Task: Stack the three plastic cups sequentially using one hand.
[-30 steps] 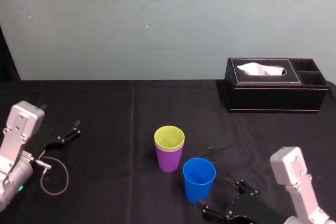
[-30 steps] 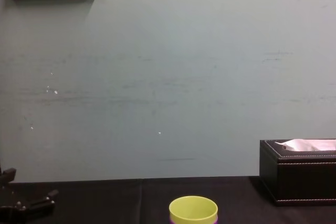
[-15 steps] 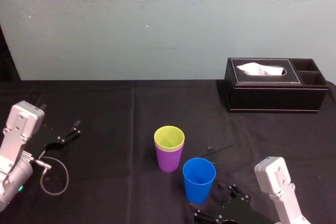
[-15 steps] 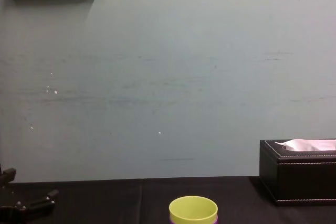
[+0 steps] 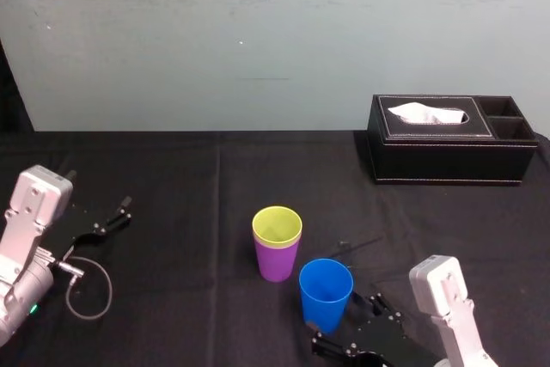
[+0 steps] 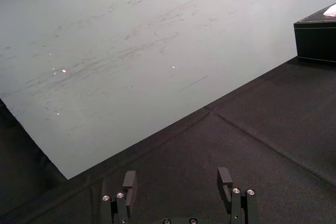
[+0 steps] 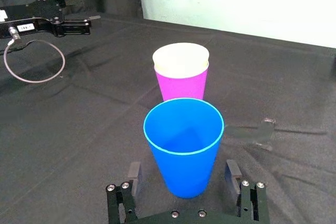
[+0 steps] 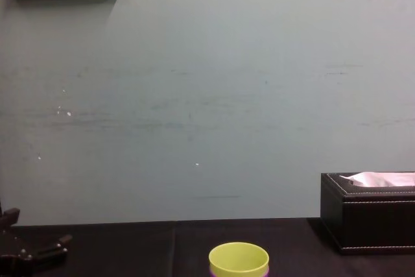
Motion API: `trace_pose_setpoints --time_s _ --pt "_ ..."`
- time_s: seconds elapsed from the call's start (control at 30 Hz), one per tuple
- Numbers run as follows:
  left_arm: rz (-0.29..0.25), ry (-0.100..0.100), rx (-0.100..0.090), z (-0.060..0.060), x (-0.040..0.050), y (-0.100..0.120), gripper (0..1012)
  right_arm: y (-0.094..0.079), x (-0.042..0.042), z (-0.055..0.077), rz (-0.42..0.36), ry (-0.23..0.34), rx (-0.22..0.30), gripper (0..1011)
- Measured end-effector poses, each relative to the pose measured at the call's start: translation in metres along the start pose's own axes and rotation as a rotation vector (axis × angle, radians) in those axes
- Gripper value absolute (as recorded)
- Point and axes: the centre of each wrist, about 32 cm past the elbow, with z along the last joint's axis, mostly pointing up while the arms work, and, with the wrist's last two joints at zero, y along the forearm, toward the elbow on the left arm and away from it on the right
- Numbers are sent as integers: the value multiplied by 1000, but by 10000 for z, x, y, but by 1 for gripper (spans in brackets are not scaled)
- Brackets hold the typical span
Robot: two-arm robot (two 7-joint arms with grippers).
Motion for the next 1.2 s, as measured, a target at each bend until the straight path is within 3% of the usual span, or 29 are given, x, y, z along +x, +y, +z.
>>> trace_pose_setpoints --time_s 0.6,1.2 --pt "0 0 0 0 0 0 1000 151 27 40 0 -21 25 1003" --pt "0 0 0 0 0 0 1000 237 -2 84 10 -27 19 1003"
